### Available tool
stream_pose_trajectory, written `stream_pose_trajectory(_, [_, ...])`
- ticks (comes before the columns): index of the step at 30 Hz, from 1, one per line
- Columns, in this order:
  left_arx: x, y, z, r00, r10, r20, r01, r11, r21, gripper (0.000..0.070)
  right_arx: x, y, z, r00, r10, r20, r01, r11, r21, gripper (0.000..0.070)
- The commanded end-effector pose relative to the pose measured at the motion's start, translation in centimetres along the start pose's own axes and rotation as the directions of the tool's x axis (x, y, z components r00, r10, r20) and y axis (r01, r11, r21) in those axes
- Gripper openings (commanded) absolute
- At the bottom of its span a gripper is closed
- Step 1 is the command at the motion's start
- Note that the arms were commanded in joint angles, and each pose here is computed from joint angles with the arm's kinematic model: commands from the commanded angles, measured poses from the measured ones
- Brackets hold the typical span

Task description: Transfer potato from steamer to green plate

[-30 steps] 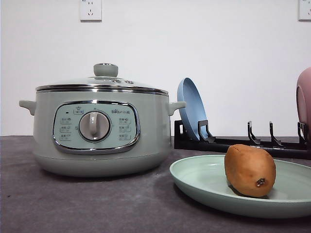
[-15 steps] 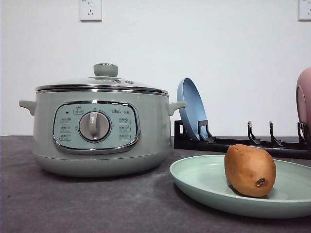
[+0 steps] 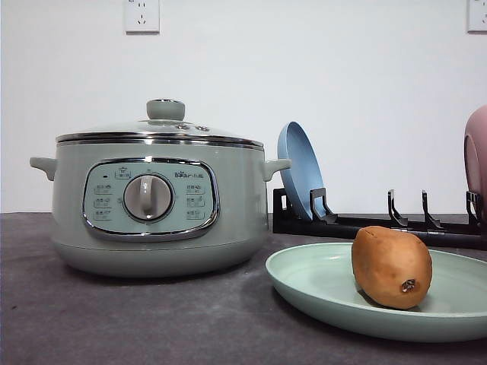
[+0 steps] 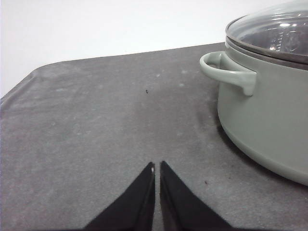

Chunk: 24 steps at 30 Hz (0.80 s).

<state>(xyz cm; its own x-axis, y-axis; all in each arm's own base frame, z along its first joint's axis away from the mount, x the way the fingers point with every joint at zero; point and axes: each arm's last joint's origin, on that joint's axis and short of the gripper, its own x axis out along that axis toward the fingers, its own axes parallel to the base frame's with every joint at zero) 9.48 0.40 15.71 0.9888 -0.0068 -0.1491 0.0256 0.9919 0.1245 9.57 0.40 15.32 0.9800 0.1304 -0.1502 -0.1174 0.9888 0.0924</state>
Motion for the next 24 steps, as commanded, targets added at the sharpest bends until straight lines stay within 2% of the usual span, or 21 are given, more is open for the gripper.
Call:
stream_pose_trajectory(1, [0.19,-0.06,-0.74,1.0,0.001,-0.027,-0.001,1.0,-0.004,0.0016,0.03,-0.02,-0.07,1.0,0.0,0.006,0.0,1.0,-0.004,0.0])
stream_pose_trajectory(24, [0.19,-0.06,-0.73,1.0,0.001,-0.027,-0.001,1.0,-0.004,0.0016,0.03,-0.02,-0.07,1.0,0.0,0.006,0.0,1.0,-0.004,0.0])
